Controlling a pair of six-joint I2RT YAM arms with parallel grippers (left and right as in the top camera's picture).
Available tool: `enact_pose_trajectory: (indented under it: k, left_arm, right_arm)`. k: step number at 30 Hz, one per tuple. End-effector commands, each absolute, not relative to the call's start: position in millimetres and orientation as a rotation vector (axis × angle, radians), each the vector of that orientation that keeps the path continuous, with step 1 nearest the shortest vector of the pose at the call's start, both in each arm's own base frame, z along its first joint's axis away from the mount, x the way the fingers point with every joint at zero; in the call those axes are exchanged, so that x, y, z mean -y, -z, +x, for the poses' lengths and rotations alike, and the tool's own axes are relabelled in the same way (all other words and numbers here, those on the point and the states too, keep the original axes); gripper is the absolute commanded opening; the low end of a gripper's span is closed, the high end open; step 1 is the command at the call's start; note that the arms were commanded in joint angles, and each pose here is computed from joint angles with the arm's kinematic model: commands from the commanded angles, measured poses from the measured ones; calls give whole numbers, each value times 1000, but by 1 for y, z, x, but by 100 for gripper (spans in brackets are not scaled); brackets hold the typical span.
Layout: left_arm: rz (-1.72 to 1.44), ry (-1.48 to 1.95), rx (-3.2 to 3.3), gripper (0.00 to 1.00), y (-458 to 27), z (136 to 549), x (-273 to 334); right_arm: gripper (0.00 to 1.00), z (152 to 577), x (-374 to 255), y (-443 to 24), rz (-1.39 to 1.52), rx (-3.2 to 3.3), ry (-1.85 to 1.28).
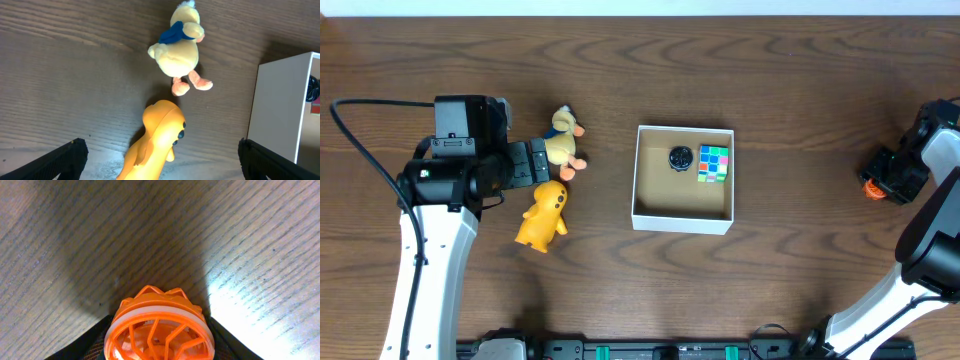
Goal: Pack container
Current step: 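Move right gripper to the orange round part and grasp it, then carry the orange part into the box and release it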
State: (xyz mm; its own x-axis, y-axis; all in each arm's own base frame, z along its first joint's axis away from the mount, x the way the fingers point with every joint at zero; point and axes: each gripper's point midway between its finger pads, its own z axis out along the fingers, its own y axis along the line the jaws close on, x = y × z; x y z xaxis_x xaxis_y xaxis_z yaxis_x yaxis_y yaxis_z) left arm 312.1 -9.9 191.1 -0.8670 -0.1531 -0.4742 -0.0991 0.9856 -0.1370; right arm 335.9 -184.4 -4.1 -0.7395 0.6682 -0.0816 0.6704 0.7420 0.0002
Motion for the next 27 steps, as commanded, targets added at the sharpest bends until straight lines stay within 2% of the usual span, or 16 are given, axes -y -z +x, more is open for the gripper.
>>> enact_pose_trajectory:
  k: [1,3,5,12,20,23,27]
  left_arm:
    - [-167,154,-2644,98,-187,311,12]
    - [-167,154,-2644,98,-187,311,12]
    - [-167,154,-2644,98,-187,311,12]
    - [-167,154,-2643,98,-187,311,12]
    - [-167,154,-2644,98,-187,311,12]
    - [-167,154,-2644,98,-187,311,12]
    - [-167,154,-2644,98,-187,311,12]
  right_arm:
    - [16,332,177,1,1103,-2869,-6]
    - [13,335,176,-13,1088,-2843,-6]
    - [2,340,172,-31,1055,-2817,-1]
    - [1,361,116,-111,796,-2716,-77]
    - [1,361,-34,-185,232,-2658,-274]
    - [1,347,-97,-191,-53,-2662,-315]
    - [1,328,-152,-182,-280,-2683,-319]
